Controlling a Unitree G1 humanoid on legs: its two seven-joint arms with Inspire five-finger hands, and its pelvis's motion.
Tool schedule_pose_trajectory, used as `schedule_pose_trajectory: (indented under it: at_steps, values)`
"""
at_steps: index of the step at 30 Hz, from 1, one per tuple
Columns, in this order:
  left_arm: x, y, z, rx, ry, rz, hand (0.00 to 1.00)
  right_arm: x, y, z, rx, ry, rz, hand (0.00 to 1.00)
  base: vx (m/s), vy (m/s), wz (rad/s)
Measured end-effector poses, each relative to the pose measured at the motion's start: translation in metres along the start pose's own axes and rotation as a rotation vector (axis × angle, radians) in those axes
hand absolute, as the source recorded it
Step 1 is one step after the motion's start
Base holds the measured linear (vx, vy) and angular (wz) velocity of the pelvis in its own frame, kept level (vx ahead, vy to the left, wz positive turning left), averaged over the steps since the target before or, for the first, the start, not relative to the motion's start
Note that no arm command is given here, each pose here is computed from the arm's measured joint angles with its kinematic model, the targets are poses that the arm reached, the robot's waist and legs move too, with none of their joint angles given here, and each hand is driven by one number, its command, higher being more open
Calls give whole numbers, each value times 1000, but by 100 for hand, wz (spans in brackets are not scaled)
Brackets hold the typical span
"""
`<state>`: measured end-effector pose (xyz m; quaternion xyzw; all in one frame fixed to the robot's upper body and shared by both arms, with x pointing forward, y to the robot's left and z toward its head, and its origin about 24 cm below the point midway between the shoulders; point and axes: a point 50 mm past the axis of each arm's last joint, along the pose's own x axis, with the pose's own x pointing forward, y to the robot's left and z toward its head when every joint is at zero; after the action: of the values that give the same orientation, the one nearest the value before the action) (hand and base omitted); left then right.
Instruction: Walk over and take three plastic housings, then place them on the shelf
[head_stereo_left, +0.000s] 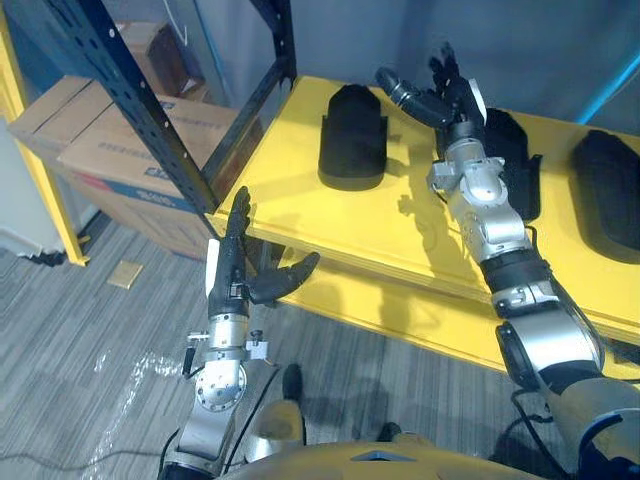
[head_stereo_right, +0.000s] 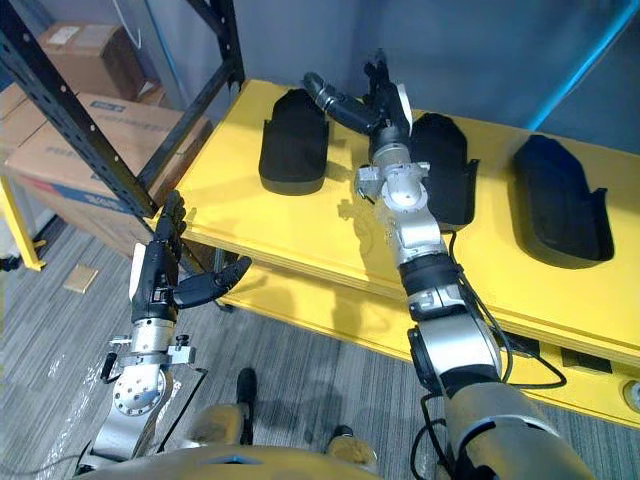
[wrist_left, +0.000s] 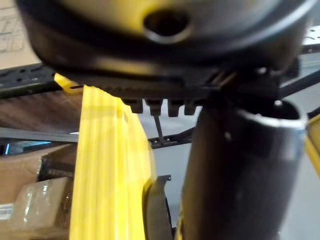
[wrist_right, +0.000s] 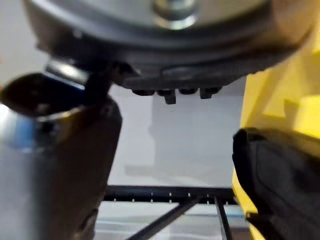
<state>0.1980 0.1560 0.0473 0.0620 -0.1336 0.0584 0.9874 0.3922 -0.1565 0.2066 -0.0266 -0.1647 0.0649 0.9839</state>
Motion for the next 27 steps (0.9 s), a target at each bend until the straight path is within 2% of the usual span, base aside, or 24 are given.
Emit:
schedule_pose_trajectory:
  at_steps: [5, 12, 17, 22, 27]
  values:
    - [1, 3, 0, 4, -1, 21, 100, 15, 20, 29, -16, -72, 149, 100, -8, -18, 11]
    - [-6, 12, -15, 40, 67, 100, 100, 25, 33, 46, -42, -106, 212, 100, -30, -19, 10]
    - [-7, 13, -16, 41, 66, 111, 100, 28, 31, 42, -70, -60, 160, 100, -58, -12, 2]
    - [-4, 12, -15, 36, 55, 109, 100, 36, 20, 35, -128, 32, 42, 100, -59, -11, -3]
    - [-4, 6, -14, 24, 55, 109, 100, 37, 10, 33, -163, 46, -70, 100, -28, -13, 0]
